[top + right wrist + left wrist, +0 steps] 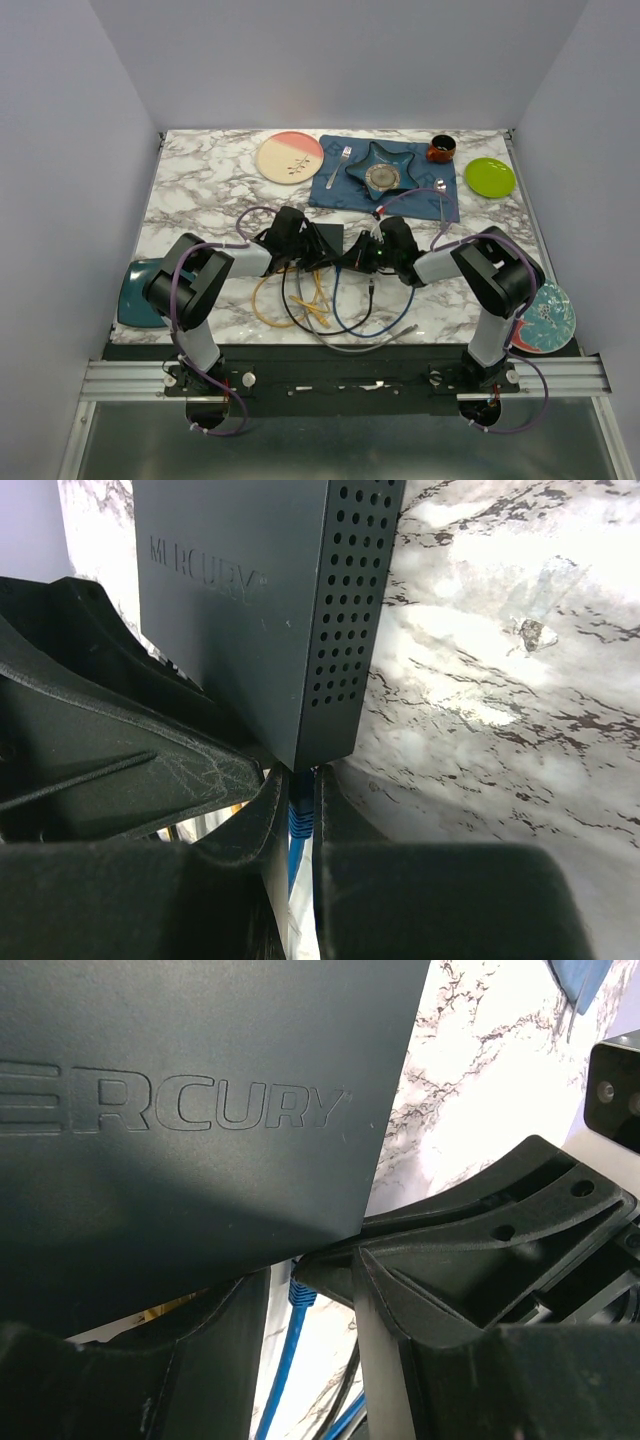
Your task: Pull the plug from the switch port
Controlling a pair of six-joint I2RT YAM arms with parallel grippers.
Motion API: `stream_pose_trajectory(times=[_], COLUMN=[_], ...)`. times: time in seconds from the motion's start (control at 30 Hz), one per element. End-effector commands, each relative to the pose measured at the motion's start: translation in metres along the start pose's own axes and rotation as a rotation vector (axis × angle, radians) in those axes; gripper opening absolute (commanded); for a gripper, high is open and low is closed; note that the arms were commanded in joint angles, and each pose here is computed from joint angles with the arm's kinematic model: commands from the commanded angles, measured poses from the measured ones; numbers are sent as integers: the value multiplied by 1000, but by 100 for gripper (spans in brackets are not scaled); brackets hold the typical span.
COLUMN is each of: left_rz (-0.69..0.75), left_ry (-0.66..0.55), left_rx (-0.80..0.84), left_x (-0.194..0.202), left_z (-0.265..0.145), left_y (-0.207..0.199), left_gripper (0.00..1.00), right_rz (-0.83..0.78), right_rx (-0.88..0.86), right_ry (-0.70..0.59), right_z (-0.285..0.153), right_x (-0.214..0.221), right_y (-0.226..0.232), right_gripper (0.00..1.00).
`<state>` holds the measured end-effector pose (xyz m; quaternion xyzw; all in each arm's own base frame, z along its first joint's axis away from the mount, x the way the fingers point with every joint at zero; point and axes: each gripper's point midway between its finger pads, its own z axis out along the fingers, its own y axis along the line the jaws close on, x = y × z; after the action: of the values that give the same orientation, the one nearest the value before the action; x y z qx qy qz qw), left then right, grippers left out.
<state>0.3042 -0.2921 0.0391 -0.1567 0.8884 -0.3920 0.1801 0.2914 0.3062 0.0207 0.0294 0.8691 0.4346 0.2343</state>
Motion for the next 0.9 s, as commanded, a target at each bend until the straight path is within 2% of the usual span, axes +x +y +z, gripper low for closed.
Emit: stream_pose_trajectory(times=[0.0,0.57,0.7,0.83,0.87], left_rz=[-14,-5,15,65,82], left_ry=[-89,-137,-155,-202,-221], left_rx=[-14,18,43,106,132], left_x=[-24,-38,-41,-45,-47], left_z=[8,5,-4,-24,-33], left_y=[2,-16,-25,-42,-51], left_gripper=[50,51,51,56,57], right_rz=[10,-3,-27,-103,-131], right_rx=[56,32,51,140,149], right_ry=[273,396,295,95,35], right_z=[-12,-27,-36,-51,-62], right_x=[72,100,88,41,23], right_y=[-27,-23,-20,-10,5], right_gripper=[1,1,1,1,1])
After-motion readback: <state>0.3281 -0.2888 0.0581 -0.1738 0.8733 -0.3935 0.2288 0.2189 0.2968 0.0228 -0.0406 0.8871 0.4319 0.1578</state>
